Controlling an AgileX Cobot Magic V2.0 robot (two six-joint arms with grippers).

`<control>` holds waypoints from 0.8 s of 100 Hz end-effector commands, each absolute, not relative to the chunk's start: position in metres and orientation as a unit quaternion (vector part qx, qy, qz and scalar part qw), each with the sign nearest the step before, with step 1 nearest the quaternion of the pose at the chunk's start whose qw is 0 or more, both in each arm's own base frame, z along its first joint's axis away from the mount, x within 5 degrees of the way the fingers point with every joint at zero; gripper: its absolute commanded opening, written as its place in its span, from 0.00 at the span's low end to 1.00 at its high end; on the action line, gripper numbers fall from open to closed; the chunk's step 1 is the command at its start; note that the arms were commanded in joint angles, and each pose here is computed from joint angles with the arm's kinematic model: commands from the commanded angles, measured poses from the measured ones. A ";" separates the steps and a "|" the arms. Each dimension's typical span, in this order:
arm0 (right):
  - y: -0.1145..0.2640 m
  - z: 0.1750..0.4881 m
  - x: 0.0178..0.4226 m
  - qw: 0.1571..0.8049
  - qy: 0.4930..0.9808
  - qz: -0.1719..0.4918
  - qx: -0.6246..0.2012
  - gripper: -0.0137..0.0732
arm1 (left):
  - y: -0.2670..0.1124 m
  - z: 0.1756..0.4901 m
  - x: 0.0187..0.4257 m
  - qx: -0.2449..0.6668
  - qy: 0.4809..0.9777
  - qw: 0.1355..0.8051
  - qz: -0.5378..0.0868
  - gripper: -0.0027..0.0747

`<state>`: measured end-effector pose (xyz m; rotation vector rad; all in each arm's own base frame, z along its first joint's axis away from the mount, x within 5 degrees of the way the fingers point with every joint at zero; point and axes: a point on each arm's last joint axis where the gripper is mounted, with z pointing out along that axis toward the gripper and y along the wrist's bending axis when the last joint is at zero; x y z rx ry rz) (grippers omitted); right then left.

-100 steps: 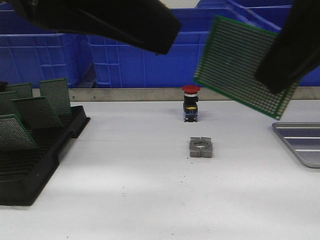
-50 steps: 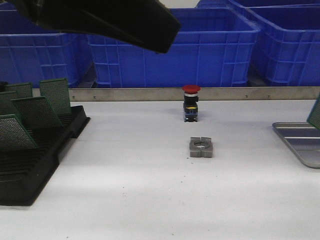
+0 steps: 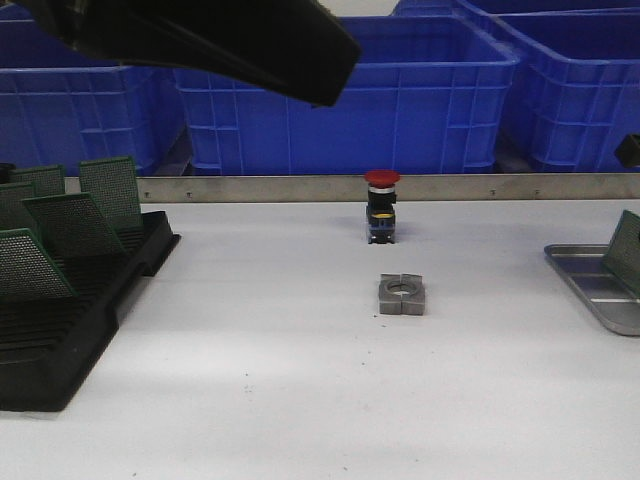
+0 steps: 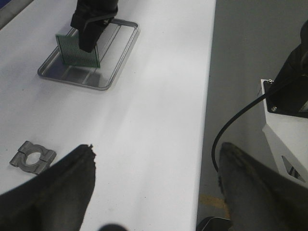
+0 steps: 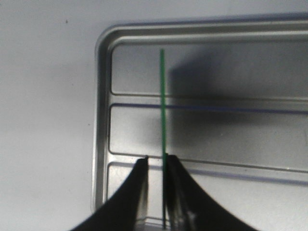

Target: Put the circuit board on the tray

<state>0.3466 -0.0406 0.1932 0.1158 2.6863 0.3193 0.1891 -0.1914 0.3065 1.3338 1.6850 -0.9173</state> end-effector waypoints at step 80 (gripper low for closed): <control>-0.053 0.245 0.356 0.279 0.959 0.044 -0.021 0.87 | -0.092 0.271 0.247 0.659 0.691 0.295 0.025 0.68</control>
